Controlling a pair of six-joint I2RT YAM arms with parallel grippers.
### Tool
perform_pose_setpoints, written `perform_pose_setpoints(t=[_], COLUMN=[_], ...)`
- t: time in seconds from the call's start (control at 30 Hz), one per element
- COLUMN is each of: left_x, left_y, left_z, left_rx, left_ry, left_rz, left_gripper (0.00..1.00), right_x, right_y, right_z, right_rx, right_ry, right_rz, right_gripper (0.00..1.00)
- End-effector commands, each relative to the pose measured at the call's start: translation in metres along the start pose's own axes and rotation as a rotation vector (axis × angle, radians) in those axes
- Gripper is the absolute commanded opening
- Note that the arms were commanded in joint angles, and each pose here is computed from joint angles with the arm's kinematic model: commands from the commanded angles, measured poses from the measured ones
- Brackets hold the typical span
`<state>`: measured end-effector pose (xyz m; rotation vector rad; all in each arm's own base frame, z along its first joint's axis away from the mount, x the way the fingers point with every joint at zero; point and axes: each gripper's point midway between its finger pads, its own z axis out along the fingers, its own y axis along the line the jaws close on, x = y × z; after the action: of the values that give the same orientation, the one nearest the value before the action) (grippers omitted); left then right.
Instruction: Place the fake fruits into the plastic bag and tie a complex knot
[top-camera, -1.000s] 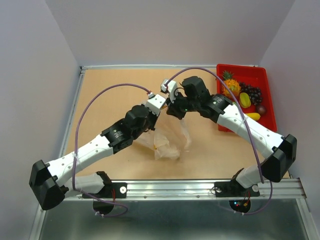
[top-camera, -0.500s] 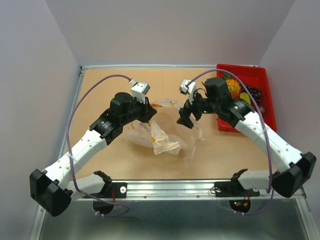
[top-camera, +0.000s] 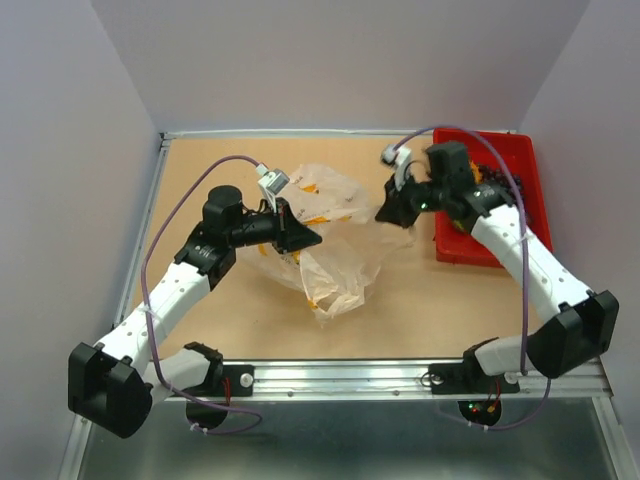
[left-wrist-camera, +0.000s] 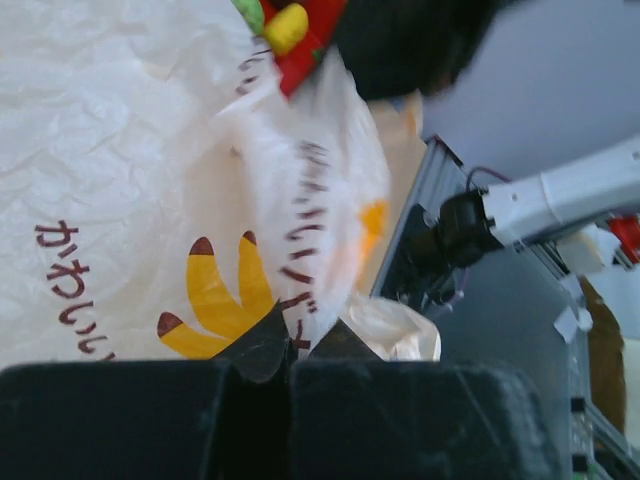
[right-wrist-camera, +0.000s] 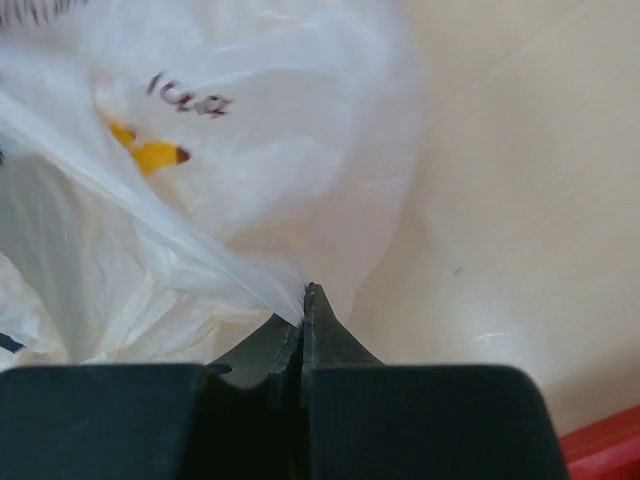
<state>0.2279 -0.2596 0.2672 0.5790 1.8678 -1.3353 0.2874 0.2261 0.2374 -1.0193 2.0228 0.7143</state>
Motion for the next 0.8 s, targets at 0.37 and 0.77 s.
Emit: perform_pose_setpoints(t=[0.37,0.77], left_x=[-0.021,-0.051], left_y=[0.008,0.076], left_z=[-0.017,0.009], left_rx=[-0.044,-0.19], left_ry=[-0.147,-0.376], left_rz=[0.055,-0.104], left_gripper=[0.0,0.0], right_x=[-0.082,-0.107], right_y=[-0.081,-0.101], right_z=[-0.021,-0.074], right_rx=[-0.092,0.235], right_ry=[-0.192,-0.264], right_rz=[0.062,0.301], right_gripper=[0.62,1.0])
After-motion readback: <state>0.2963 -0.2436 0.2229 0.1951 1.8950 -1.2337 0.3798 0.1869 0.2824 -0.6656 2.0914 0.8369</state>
